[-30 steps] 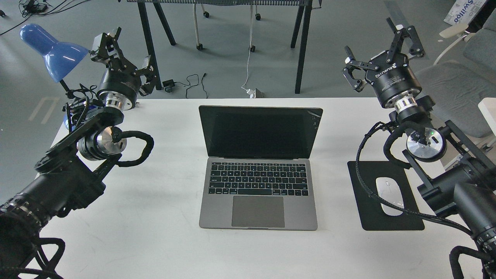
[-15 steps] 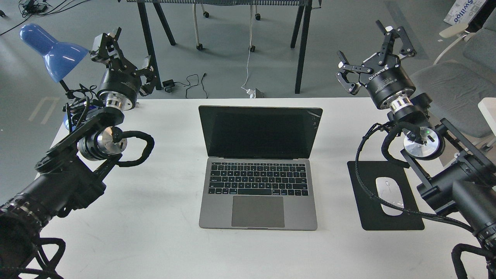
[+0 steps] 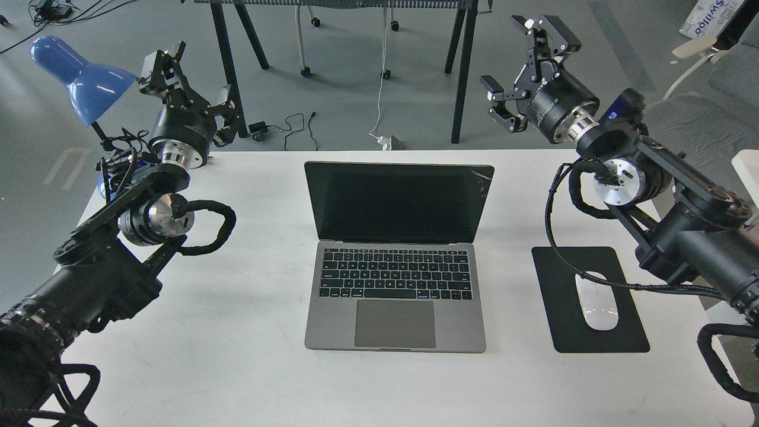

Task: Close notebook with right arm
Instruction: 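Move the right gripper over behind the laptop screen's top edge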

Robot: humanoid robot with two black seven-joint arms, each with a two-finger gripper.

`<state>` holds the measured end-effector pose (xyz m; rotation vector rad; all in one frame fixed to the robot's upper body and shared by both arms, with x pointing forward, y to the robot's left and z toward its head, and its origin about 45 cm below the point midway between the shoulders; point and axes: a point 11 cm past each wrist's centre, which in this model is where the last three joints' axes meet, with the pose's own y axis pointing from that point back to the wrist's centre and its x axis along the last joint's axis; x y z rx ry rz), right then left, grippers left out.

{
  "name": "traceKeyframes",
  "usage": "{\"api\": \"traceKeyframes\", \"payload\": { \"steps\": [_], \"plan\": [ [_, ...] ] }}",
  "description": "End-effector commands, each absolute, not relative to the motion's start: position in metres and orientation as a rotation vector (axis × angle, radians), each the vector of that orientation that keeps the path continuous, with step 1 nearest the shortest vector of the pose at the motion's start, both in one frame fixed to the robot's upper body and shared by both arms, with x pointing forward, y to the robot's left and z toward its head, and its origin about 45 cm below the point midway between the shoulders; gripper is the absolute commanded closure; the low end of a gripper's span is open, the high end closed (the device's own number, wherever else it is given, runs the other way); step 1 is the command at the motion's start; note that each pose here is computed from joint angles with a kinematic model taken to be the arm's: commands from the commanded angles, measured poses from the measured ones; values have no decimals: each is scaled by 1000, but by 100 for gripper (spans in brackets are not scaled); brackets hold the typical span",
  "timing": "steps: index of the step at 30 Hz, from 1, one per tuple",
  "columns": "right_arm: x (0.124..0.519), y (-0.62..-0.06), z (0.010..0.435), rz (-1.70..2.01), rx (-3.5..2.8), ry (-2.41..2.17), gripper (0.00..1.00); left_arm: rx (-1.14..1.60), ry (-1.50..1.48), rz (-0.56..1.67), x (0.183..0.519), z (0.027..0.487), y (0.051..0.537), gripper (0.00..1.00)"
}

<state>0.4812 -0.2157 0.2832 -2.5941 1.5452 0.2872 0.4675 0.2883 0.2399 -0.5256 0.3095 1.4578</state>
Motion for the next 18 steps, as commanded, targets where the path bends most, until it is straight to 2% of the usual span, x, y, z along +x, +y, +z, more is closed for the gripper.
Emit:
{"api": "traceKeyframes", "payload": {
  "steps": [1, 18],
  "plan": [
    [482, -205, 280, 246, -2672, 1537, 0, -525, 310, 1458, 467, 240, 288, 0],
    [467, -184, 253, 169, -2928, 1461, 0, -526, 311, 1459, 467, 240, 288, 0]
  ]
}}
